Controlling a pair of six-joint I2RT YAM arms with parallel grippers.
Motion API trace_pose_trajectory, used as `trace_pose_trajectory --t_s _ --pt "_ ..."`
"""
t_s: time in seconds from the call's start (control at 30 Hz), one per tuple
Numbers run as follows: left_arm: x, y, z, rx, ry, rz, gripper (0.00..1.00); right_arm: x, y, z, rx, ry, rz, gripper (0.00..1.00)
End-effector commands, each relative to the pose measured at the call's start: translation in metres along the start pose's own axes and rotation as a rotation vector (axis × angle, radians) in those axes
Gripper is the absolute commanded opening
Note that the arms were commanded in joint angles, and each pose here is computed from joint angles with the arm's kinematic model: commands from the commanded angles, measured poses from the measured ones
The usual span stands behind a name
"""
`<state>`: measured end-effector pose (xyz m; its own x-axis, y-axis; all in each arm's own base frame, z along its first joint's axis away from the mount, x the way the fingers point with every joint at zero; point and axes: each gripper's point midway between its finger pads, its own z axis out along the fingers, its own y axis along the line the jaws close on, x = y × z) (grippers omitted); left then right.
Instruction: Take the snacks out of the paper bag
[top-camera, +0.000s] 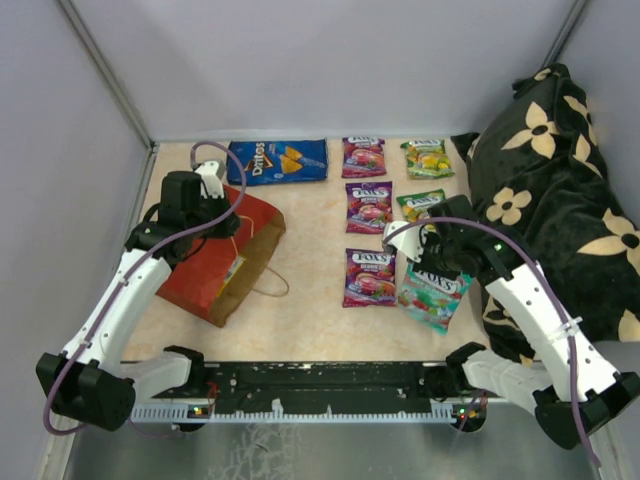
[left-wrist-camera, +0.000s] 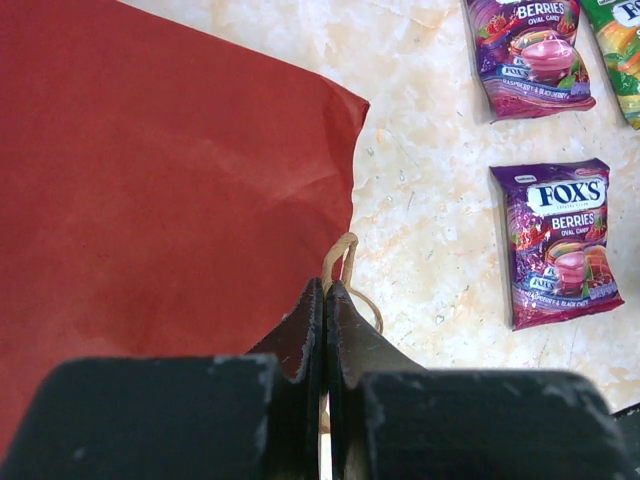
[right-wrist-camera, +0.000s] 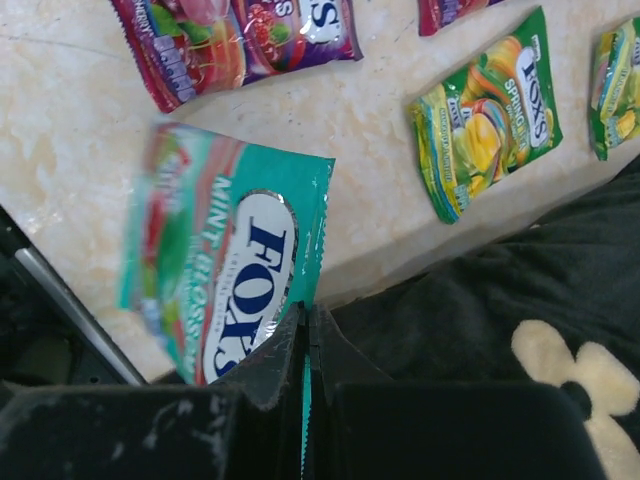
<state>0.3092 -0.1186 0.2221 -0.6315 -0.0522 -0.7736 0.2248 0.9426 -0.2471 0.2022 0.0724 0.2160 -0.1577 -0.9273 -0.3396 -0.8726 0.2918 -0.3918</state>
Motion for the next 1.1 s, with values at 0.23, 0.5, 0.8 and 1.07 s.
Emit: trace_pose_trajectory --t_s 0.23,0.5,0.8,1.07 --pt "0.004 -0.001 0.006 0.029 -0.017 0.038 0.00 0.033 0.032 0.030 -0.143 0.071 0.031 0.00" --pt "0.007 -0.004 0.009 0.052 -0.006 0.039 0.00 0.040 0.028 0.060 -0.163 0.099 0.052 0.00" --pt "0.010 -0.005 0.012 0.061 0.003 0.036 0.00 0.056 -0.038 0.080 0.099 0.145 0.104 0.00" --pt "0.011 -0.002 0.014 0.048 0.013 0.036 0.00 0.059 -0.092 0.080 0.272 0.193 0.097 0.94"
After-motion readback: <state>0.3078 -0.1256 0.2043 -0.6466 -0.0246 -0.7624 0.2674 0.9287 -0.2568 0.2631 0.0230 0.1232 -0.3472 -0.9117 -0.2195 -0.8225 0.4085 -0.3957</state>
